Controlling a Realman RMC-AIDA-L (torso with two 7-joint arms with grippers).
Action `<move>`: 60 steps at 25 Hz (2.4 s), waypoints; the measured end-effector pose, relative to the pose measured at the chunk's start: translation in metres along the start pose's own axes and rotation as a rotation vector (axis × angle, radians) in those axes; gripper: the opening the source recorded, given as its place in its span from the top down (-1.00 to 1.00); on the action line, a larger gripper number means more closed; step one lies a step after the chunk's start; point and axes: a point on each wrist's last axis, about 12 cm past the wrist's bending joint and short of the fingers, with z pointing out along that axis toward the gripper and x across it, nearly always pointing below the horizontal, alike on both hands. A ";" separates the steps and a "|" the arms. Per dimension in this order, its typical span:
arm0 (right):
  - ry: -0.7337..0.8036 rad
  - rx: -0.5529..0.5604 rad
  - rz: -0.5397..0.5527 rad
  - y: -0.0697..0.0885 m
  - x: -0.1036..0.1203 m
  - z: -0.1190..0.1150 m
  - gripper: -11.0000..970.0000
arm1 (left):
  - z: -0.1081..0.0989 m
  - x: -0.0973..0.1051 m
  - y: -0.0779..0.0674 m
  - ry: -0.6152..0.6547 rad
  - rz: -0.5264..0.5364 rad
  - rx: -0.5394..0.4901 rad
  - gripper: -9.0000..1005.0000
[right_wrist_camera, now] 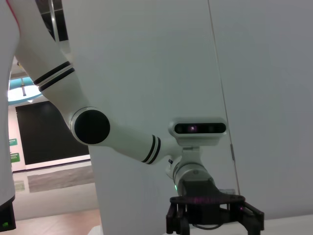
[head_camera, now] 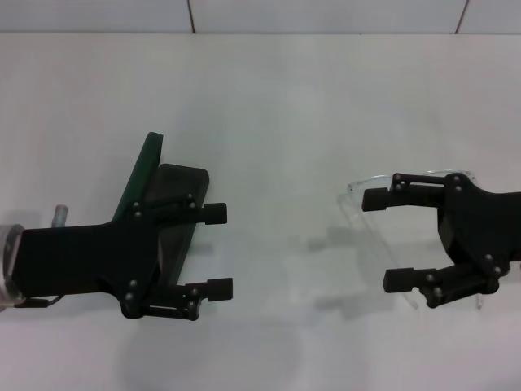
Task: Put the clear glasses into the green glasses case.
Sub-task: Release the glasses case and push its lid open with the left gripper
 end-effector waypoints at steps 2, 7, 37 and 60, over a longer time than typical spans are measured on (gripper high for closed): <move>0.001 -0.001 -0.003 0.000 0.000 0.001 -0.80 | 0.001 0.001 -0.001 -0.003 -0.004 0.001 -0.75; 0.005 0.005 -0.005 0.000 0.001 0.000 -0.80 | 0.002 0.001 -0.001 -0.008 -0.005 0.001 -0.75; 0.147 0.818 -0.359 -0.025 -0.022 -0.075 -0.79 | -0.017 -0.103 0.061 0.265 -0.393 -0.599 -0.75; 0.181 0.800 -0.320 -0.033 -0.033 -0.074 -0.79 | -0.001 -0.071 0.064 0.679 -0.656 -0.728 -0.74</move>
